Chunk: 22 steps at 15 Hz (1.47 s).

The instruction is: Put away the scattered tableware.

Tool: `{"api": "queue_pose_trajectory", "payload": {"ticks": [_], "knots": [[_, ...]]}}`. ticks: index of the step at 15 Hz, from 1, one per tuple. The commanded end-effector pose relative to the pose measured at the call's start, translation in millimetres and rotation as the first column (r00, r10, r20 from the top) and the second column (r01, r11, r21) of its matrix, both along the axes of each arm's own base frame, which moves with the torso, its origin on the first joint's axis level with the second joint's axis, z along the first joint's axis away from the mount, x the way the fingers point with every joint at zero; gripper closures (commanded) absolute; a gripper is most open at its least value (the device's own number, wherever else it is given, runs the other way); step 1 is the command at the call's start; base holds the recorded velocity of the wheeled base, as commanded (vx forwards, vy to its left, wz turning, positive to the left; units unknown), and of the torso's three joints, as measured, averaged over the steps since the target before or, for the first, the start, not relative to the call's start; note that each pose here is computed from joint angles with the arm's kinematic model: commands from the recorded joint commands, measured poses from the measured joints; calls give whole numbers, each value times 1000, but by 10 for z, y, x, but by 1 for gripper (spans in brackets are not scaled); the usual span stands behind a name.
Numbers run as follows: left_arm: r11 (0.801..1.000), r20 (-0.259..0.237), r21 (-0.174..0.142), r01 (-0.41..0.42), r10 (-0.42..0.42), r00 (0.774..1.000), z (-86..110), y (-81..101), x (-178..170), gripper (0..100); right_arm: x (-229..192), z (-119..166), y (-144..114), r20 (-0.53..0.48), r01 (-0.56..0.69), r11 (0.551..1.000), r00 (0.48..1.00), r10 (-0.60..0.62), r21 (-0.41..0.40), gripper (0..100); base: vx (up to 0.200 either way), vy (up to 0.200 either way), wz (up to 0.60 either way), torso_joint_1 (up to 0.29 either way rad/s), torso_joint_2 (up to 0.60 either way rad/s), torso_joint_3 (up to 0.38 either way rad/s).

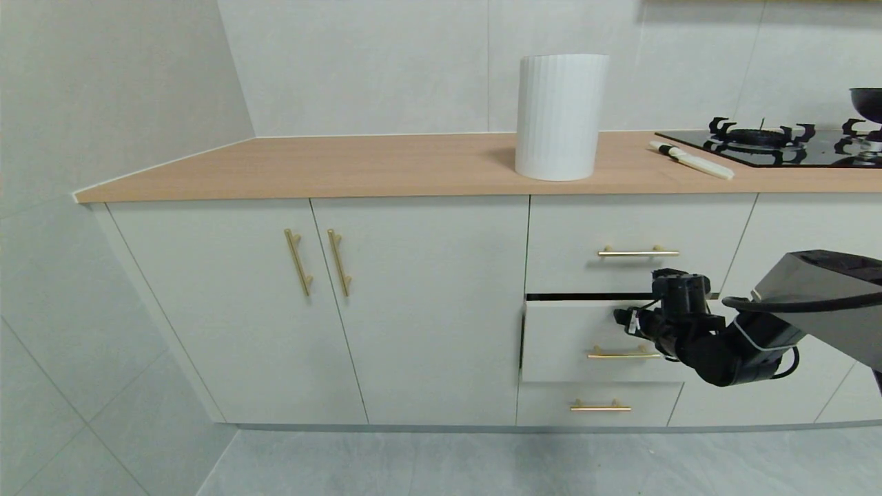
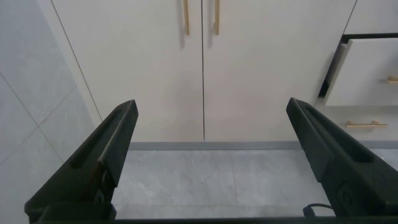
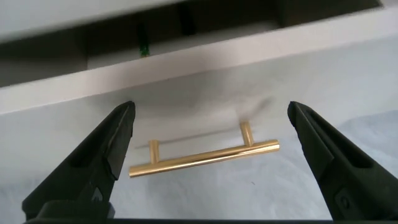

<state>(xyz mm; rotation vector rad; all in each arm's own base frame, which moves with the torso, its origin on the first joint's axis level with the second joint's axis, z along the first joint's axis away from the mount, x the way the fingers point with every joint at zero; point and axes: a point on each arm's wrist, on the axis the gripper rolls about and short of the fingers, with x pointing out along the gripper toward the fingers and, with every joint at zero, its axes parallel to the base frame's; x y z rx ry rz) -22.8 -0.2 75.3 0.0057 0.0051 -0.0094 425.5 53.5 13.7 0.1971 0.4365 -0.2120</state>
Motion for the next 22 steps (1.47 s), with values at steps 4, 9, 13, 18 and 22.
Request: {"api": "queue_pose_trajectory", "payload": {"ticks": [4, 9, 13, 18, 22], "knots": [[1000, 1, 0, 0, 0, 1000, 2, 0, 0, 0, 137, -84, -56, 36, 49, 999, 998, -50, 21, 0, 0, 0, 0, 0, 0, 0], [1000, -1, 0, 0, 0, 1000, -2, 0, 1, 0, 235, -110, -97, 64, 88, 995, 994, -90, 42, 0, 0, 0, 0, 0, 0, 0], [1000, -1, 0, 0, 0, 1000, -2, 0, 1, 0, 265, -103, -109, 75, 99, 994, 992, -102, 44, 0, 0, 0, 0, 0, 0, 0], [1000, 1, 0, 0, 0, 1000, 2, 0, 0, 0, 259, -43, -82, 89, 98, 994, 991, -103, 57, 0, 0, 0, 0, 0, 0, 0], [1000, -1, 0, 0, 0, 1000, -2, 0, 1, 0, 247, 16, -14, 103, 88, 993, 990, -96, 73, 0, 0, 0, 0, 0, 0, 0]]}}
